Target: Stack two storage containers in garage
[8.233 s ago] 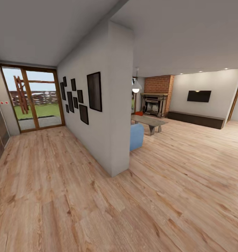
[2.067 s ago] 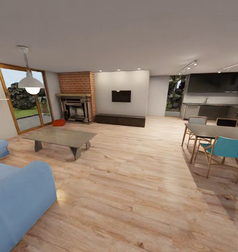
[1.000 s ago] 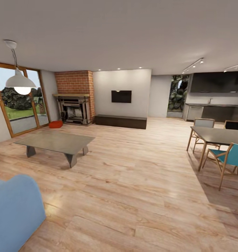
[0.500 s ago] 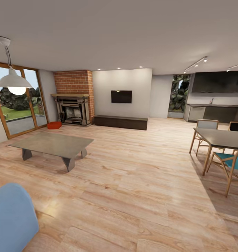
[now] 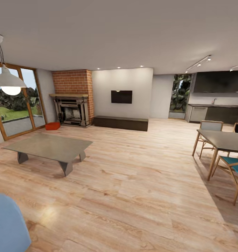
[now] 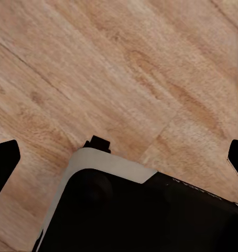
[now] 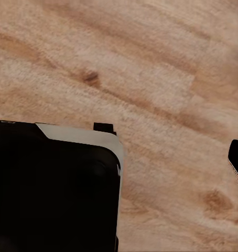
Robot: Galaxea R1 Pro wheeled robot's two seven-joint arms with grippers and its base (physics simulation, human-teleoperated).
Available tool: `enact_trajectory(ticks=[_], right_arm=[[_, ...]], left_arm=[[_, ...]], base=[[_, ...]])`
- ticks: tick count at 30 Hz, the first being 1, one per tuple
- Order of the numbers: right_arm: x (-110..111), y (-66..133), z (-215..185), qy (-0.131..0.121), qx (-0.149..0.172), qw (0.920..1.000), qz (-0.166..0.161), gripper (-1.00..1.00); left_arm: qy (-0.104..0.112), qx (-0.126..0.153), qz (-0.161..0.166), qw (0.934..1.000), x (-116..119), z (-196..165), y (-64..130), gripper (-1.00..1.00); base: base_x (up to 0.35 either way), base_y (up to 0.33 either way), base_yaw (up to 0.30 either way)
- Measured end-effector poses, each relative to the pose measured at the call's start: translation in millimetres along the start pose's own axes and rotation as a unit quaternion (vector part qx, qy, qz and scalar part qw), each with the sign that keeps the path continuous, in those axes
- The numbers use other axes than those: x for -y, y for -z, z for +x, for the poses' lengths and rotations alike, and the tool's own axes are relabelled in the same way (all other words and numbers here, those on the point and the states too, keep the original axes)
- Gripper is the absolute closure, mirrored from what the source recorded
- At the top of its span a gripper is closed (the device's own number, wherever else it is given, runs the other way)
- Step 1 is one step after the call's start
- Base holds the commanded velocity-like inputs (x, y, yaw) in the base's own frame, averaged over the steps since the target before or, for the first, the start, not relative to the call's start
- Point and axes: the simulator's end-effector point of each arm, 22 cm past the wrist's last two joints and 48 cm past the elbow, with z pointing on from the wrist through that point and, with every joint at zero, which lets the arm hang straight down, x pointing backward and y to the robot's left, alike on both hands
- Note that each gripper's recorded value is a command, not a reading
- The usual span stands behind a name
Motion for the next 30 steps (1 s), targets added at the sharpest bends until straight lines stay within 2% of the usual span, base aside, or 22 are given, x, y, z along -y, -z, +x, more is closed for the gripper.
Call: enact_trajectory(ticks=[30], right_arm=[[0.0, 0.0, 0.0, 0.0, 0.0, 1.0, 0.0, -1.0]], left_arm=[[-0.001, -0.003, 0.0, 1.0, -0.3, 1.0, 0.0, -1.0]], base=[[0.323, 0.0, 0.0]])
